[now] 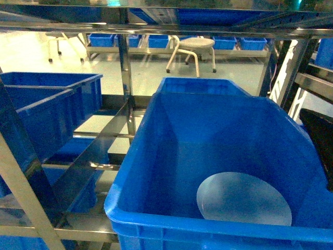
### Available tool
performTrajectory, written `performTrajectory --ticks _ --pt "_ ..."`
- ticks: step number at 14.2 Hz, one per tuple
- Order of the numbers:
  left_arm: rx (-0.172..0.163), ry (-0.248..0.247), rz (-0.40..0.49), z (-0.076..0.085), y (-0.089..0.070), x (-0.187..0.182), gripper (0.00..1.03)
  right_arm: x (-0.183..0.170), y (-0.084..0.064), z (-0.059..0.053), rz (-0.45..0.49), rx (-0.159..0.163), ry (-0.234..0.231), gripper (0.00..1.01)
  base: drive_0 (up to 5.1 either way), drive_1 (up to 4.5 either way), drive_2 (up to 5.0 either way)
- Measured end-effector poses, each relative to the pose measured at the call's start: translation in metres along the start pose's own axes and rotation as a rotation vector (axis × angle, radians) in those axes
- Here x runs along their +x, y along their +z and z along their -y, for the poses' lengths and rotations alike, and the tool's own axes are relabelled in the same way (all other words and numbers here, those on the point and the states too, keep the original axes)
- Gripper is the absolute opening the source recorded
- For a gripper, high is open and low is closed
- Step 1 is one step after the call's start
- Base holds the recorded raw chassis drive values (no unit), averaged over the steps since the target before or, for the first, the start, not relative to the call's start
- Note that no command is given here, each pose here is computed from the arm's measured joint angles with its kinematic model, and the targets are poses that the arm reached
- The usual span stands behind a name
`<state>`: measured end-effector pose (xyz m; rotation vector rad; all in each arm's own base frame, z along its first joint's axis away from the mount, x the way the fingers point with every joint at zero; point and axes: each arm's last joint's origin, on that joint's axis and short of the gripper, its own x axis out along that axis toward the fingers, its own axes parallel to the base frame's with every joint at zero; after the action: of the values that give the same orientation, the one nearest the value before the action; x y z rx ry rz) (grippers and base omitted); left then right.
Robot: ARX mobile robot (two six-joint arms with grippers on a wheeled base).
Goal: Place blue tray on left shelf second layer neatly
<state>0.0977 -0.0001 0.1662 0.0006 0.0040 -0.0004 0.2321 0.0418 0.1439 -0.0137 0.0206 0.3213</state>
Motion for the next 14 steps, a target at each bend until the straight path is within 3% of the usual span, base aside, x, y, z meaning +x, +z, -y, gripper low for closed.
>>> performTrajectory --ticks 6,8,9,10,11,12,13,14 --pt "0.000 0.000 0.000 0.000 0.000 0.000 0.98 -0.070 0.015 -0.014 -0.029 0.019 0.002 0.98 0.0 0.00 0.0" --pt "0.000 0.000 0.000 0.000 0.000 0.000 0.98 -0.087 0.023 -0.023 -0.012 0.011 0.012 0.98 0.0 0.00 0.0" --pt "0.000 0.001 0.000 0.000 0.000 0.000 0.98 -0.093 0.024 -0.025 -0.018 0.013 -0.006 0.98 0.0 0.00 0.0" --pt "0.000 -0.001 0.000 0.000 0.000 0.000 0.98 -0.093 0.025 -0.025 -0.001 0.012 -0.035 0.97 0.0 0.00 0.0" --pt "0.000 0.000 0.000 0.000 0.000 0.000 0.98 -0.094 0.023 -0.026 0.031 0.012 -0.145 0.87 0.0 0.00 0.0" --pt "0.000 0.000 0.000 0.000 0.000 0.000 0.98 -0.098 0.017 -0.021 -0.013 0.010 -0.262 0.75 0.0 0.00 0.0" --pt "0.000 0.000 -0.001 0.000 0.000 0.000 0.98 -0.103 0.021 -0.014 0.018 0.013 -0.324 0.62 0.0 0.00 0.0" --pt "0.000 0.000 -0.001 0.000 0.000 0.000 0.98 -0.107 0.024 -0.012 0.034 0.014 -0.329 0.49 0.0 0.00 0.0"
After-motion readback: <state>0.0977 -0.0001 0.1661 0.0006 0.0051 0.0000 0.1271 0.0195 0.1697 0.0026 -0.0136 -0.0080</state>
